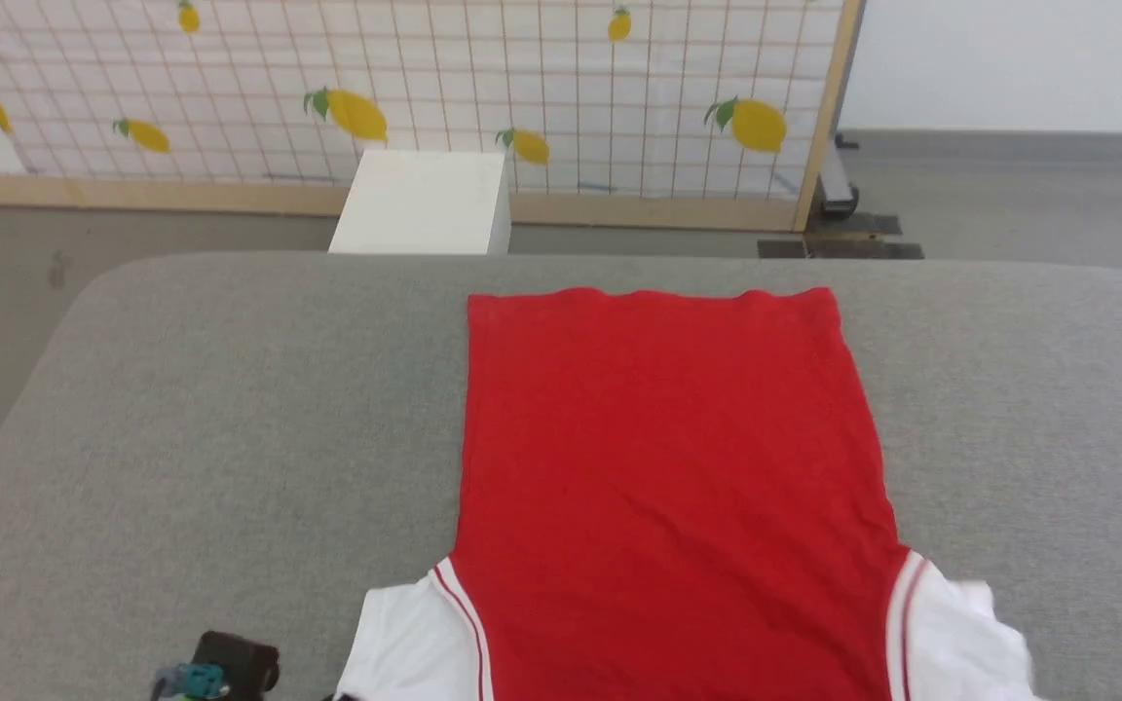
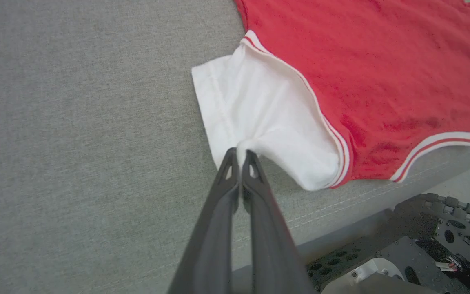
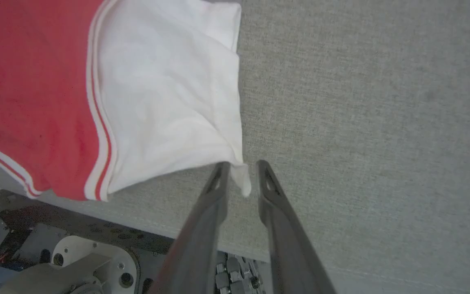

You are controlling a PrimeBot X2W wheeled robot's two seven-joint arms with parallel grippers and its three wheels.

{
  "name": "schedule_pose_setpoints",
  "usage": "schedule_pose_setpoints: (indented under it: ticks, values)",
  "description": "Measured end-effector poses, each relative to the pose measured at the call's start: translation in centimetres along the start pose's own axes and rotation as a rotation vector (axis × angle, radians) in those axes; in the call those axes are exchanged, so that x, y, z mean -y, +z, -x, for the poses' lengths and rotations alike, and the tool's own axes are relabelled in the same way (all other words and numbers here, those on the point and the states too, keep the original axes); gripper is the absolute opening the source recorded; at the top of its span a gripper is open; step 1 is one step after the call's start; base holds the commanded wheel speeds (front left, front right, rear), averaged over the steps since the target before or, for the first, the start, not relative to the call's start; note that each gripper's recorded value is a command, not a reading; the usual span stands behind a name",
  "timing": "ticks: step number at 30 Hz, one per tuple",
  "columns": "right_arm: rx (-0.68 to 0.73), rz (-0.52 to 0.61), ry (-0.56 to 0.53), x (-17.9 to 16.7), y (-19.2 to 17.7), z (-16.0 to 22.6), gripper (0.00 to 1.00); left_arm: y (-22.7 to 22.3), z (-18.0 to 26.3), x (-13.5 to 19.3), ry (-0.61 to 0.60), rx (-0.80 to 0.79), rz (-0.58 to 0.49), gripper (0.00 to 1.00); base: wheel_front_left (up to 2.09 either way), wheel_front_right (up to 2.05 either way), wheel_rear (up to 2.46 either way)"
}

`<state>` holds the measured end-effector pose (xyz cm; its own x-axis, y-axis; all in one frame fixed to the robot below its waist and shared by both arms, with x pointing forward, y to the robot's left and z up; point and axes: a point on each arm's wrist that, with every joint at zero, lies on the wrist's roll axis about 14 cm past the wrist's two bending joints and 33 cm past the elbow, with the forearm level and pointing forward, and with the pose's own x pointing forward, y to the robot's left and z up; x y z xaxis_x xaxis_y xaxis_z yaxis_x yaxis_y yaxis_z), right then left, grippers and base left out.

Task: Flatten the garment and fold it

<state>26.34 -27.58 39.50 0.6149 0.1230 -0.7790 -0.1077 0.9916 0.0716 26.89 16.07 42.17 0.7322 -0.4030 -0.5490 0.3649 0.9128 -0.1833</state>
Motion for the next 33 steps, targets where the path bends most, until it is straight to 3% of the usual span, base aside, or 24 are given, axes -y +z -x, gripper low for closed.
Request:
schedule_pose_setpoints:
  ticks: [3,10,14,18,26,33]
  values:
    - [0.013,0.018,0.008,-0.4,2.0,-0.2,1.00,0.2,-0.1,1.2,-0.028,-0.014,0.003,0.00,0.00,0.00,0.00]
    - [0.134,0.067,0.021,-1.3,12.4,-1.6,1.00,1.9,-0.6,2.7,-0.059,-0.018,-0.003,0.00,0.00,0.00,0.00]
    - [0.159,0.058,0.044,-2.3,17.9,-3.8,1.00,3.5,-1.2,3.3,-0.060,0.006,0.000,0.00,0.00,0.00,0.00]
    - [0.124,0.129,-0.016,-1.8,22.1,-6.9,1.00,4.1,-2.0,4.0,-0.072,0.008,0.038,0.00,0.00,0.00,0.00]
    - [-0.003,0.077,-0.038,-1.9,26.3,-14.7,1.00,4.3,-3.2,4.0,-0.044,0.003,0.098,0.00,0.00,0.00,0.00]
    - [-0.112,0.097,-0.059,-3.5,27.2,-22.1,1.00,3.0,-3.7,3.2,0.024,-0.040,0.172,0.00,0.00,0.00,0.00]
